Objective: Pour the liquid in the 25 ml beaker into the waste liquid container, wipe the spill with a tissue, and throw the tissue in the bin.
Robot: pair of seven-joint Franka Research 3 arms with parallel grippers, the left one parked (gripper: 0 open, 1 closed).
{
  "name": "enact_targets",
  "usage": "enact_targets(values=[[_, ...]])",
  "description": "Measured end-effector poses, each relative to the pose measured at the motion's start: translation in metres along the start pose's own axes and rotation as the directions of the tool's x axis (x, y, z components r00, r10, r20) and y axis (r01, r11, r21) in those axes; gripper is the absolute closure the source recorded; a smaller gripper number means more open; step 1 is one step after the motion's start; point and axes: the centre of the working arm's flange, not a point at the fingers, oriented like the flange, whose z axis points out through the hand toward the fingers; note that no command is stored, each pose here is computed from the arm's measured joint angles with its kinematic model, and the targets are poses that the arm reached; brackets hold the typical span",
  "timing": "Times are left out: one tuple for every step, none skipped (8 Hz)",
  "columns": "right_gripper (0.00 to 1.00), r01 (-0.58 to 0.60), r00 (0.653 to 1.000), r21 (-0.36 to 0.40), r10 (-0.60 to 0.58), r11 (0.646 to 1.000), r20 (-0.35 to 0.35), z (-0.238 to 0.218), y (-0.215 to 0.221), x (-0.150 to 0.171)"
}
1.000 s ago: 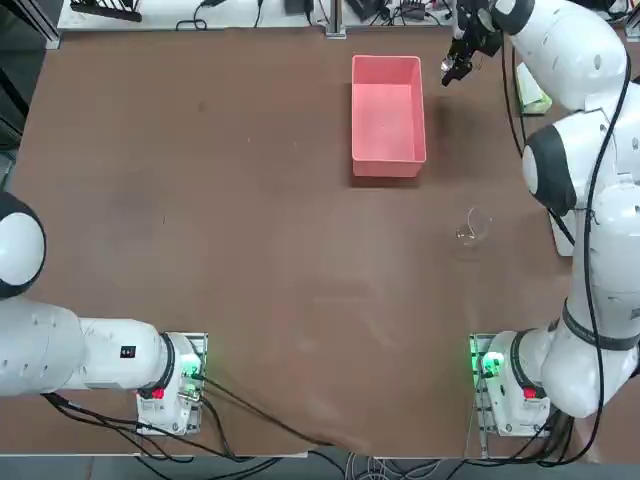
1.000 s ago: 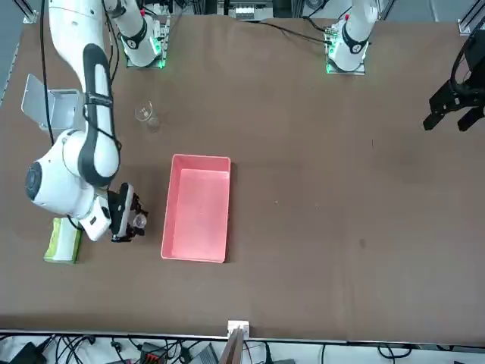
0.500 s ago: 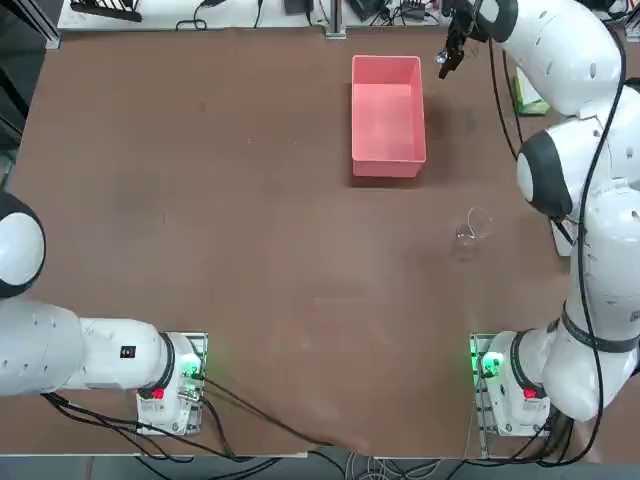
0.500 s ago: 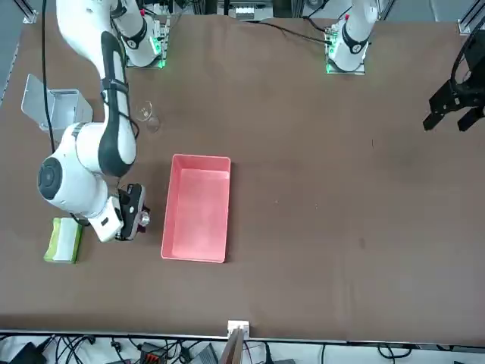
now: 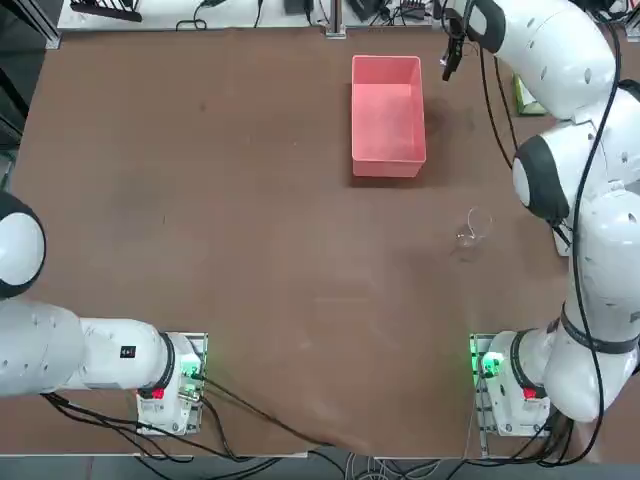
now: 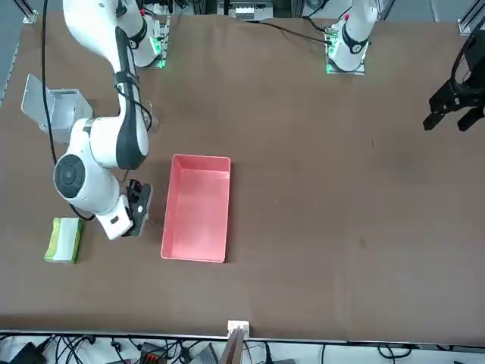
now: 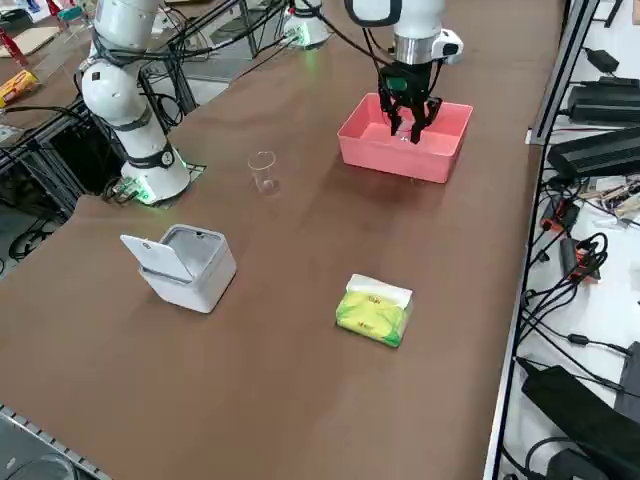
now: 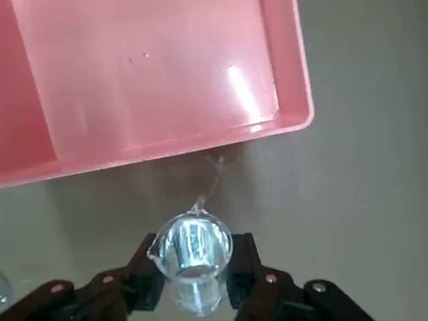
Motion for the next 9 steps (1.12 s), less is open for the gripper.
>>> enact_targets(values=[[0.51, -0.005, 1.0, 0.0, 0.005, 1.0, 0.017, -0.009, -0.002, 0.011], [0.51, -0.017, 1.0, -0.011, 0.017, 1.0, 0.025, -0.019, -0.003, 0.023], [0.51, -0.029, 0.999, -0.02, 0.03, 0.999, 0.027, -0.024, -0.006, 0.035], [0.51, -0.036, 0.999, -0.025, 0.036, 0.999, 0.031, -0.023, -0.009, 0.045], [0.51, -0.04, 0.998, -0.027, 0.041, 0.999, 0.036, -0.02, -0.012, 0.053], [0.51, -0.04, 0.998, -0.028, 0.041, 0.999, 0.041, -0.017, -0.014, 0.06], [0.51, -0.038, 0.998, -0.029, 0.039, 0.999, 0.045, -0.015, -0.016, 0.065], [0.51, -0.038, 0.998, -0.031, 0.039, 0.999, 0.047, -0.015, -0.018, 0.069], [0.51, -0.039, 0.997, -0.038, 0.041, 0.999, 0.06, -0.015, -0.02, 0.073]])
